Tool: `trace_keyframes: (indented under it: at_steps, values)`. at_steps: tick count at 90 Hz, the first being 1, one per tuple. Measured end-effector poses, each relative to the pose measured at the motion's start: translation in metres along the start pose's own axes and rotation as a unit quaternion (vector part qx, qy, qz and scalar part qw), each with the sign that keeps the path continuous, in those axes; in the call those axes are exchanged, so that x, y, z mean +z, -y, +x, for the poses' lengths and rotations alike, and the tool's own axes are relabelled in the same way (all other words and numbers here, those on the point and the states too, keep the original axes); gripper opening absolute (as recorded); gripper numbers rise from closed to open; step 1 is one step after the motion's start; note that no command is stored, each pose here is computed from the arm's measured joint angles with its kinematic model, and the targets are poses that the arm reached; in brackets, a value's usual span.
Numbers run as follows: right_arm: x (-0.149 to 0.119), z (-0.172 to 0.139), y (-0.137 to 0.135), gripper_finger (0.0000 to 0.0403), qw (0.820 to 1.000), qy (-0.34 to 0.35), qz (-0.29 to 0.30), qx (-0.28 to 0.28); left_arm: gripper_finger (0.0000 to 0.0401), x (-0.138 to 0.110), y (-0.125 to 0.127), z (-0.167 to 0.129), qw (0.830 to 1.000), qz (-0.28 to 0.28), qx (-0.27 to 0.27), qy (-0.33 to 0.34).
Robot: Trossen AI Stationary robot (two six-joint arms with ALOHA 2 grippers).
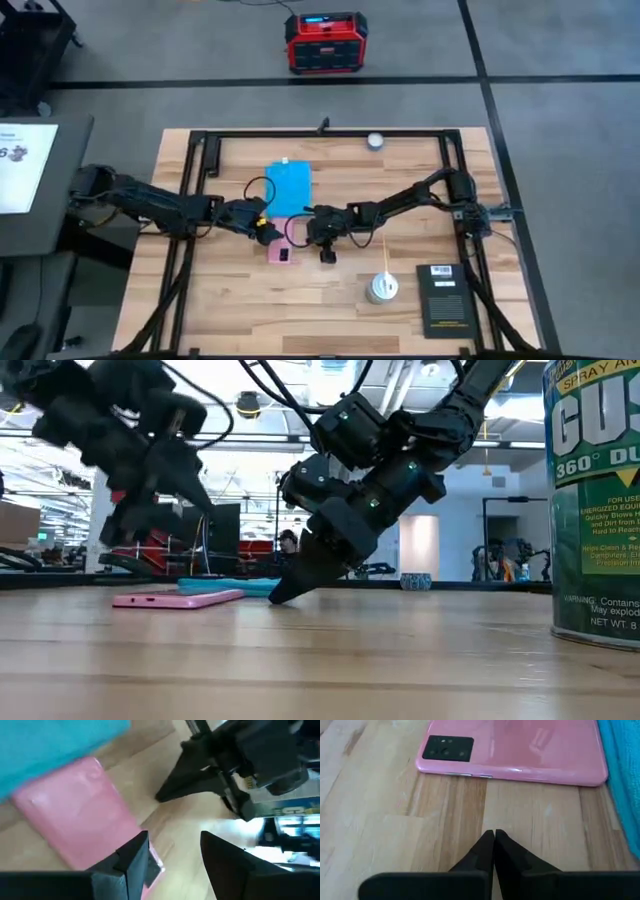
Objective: Apply microfiber cloth
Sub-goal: Spray the device using the spray bottle
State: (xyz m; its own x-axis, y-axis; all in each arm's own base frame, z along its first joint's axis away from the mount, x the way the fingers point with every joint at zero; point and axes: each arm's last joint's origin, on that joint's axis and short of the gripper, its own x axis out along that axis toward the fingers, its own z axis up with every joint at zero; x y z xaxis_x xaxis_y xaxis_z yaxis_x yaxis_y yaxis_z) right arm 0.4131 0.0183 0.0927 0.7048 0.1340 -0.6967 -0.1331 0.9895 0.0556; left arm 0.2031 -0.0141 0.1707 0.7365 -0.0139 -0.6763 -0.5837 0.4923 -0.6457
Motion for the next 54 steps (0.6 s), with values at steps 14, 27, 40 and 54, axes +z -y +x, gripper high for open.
trace_keyframes:
  at_steps: [14,27,40,54]
  values:
    - [0.0,0.0,0.0,0.0,1.0,0.003,0.0,0.0,0.016,-0.009,-0.017,0.0,0.994,-0.016,0.096,-0.047]
    - [0.004,0.0,0.0,0.0,1.0,0.009,-0.001,0.0,0.016,-0.009,-0.017,0.004,0.995,-0.025,0.089,-0.044]
    - [0.01,0.001,0.0,0.0,1.0,0.015,-0.005,0.0,0.016,-0.014,-0.024,0.018,0.991,-0.033,0.111,-0.066]
    - [0.014,0.001,0.001,0.0,1.0,0.022,-0.009,-0.001,0.016,-0.018,-0.027,0.035,0.988,-0.034,0.114,-0.098]
